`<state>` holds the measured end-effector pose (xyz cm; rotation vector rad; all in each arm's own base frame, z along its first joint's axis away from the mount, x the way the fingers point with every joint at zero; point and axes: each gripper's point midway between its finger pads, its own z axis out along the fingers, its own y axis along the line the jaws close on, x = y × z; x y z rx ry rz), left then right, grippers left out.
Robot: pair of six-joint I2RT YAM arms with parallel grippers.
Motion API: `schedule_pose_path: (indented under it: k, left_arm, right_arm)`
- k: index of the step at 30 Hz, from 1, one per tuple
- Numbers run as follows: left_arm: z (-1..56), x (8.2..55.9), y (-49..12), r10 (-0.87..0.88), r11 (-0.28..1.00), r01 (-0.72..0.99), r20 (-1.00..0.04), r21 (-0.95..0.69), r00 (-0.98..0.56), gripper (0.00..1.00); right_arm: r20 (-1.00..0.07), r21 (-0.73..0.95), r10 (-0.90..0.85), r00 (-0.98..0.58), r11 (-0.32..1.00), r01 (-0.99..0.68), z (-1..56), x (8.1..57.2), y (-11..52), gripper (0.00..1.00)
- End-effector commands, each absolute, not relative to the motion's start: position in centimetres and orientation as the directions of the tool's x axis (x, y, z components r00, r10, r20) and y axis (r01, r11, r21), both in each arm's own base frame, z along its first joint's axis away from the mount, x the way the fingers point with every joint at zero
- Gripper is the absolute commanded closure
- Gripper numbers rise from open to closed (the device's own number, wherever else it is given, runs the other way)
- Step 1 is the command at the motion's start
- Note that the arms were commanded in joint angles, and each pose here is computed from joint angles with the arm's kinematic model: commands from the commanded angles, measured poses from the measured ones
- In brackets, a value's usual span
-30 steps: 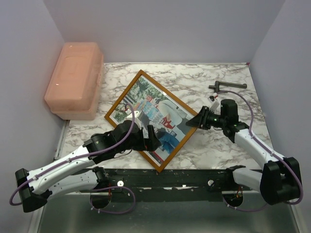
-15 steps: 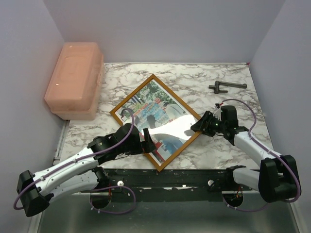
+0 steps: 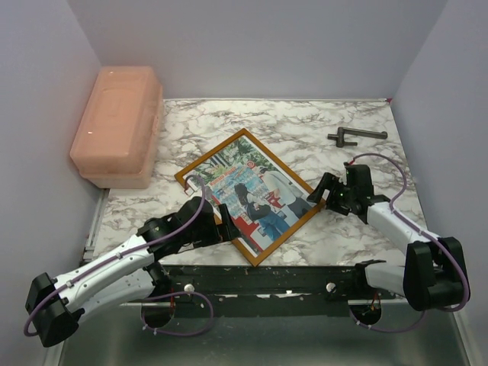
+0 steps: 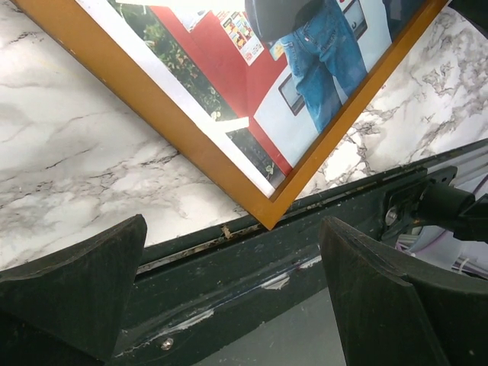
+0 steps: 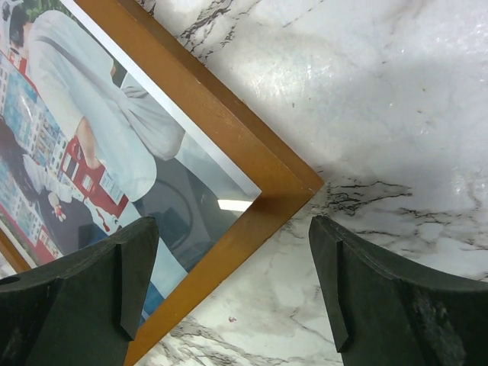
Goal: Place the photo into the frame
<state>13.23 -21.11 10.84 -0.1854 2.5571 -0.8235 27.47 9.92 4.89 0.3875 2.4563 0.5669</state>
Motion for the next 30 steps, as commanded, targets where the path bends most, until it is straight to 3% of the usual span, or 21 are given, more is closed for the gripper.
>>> schedule_pose_path:
  k: [1, 9, 23, 30]
  left_arm:
    - [10.6, 12.9, -21.2, -0.285, 0.780, -0.020, -0.326, -0.626, -0.901, 0.02]
    - [9.0, 13.7, -21.0, -0.337, 0.755, -0.104, -0.246, -0.647, -0.909, 0.02]
    - [6.8, 19.5, -19.1, -0.440, 0.743, -0.247, -0.176, -0.622, -0.881, 0.01]
    - [5.6, 21.4, -19.3, -0.399, 0.779, -0.245, -0.155, -0.577, -0.904, 0.02]
  right_arm:
    - [-0.519, 0.442, 0.348, -0.781, 0.891, 0.103, 5.8, 28.7, 9.5, 0.10]
    - [-0.560, 0.396, 0.259, -0.787, 0.918, 0.021, 7.7, 32.0, 9.8, 0.07]
    - [-0.401, 0.566, 0.238, -0.885, 0.824, -0.035, 6.4, 37.5, 14.7, 0.02]
    - [-0.318, 0.632, 0.229, -0.920, 0.775, -0.025, 4.9, 37.1, 16.2, 0.00]
